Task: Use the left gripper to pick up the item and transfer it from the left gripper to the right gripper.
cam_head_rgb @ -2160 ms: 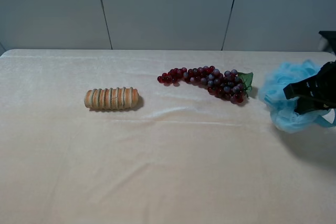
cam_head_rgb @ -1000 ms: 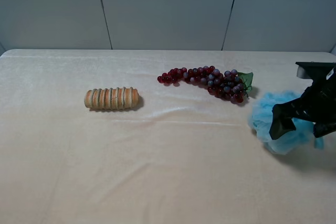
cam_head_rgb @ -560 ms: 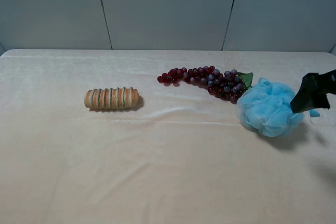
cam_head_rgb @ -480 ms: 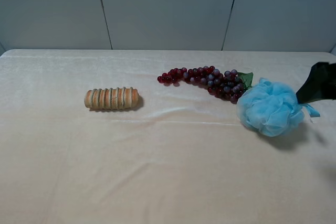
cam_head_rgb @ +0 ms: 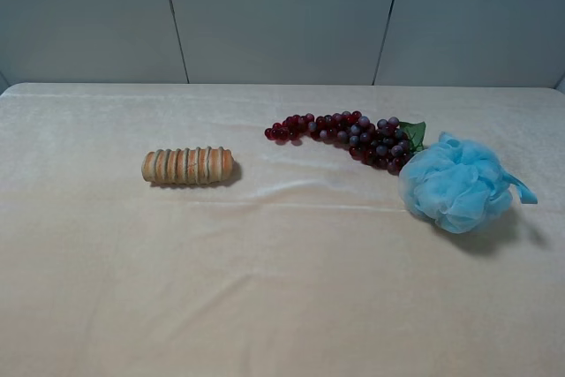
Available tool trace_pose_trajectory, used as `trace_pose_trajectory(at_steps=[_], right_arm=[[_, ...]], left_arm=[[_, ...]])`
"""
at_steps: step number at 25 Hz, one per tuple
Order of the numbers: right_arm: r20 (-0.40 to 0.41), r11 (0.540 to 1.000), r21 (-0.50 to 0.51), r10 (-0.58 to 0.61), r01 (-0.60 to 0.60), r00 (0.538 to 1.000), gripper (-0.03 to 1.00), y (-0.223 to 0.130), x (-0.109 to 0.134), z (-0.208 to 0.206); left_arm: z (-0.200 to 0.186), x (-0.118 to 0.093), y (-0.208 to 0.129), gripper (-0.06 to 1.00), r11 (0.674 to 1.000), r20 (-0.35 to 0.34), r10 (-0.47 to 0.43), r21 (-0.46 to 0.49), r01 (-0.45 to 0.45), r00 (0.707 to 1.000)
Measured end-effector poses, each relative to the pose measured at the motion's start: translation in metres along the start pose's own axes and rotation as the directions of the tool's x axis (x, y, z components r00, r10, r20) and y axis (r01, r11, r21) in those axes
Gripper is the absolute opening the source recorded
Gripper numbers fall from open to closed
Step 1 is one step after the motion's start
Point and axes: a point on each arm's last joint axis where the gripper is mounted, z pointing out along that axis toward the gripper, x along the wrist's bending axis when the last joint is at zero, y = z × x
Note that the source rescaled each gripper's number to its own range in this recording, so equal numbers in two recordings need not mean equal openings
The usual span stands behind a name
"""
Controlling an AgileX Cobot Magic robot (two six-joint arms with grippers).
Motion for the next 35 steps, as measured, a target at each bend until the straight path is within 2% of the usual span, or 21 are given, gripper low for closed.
trace_pose_trajectory(at_steps=[5,9,15,20,28,35], right_arm=[[0.004,0.996,-0.085,-0.016,0.016,1.000,1.00,-0.029,0.004,-0.035],[0.047,0.988,-0.146,-0.033,0.039,0.998,1.00,-0.063,0.003,-0.047],[0.098,0.964,-0.263,-0.010,0.035,0.995,1.00,-0.113,-0.001,-0.044],[0.094,0.914,-0.404,-0.001,0.039,0.996,1.00,-0.135,0.000,-0.036],[0.061,0.944,-0.329,0.008,0.012,0.998,1.00,-0.144,0.000,-0.008],[0.054,0.945,-0.327,0.010,0.008,0.998,1.00,-0.145,0.000,-0.006]], left_arm=[[0.000,0.000,0.000,0.99,1.000,0.000,0.000,0.000,0.000,1.000],[0.000,0.000,0.000,0.99,1.000,0.000,0.000,0.000,0.000,1.000],[0.000,0.000,0.000,0.99,1.000,0.000,0.000,0.000,0.000,1.000],[0.000,0.000,0.000,0.99,1.000,0.000,0.000,0.000,0.000,1.000],[0.000,0.000,0.000,0.99,1.000,0.000,0.000,0.000,0.000,1.000],[0.000,0.000,0.000,0.99,1.000,0.000,0.000,0.000,0.000,1.000]])
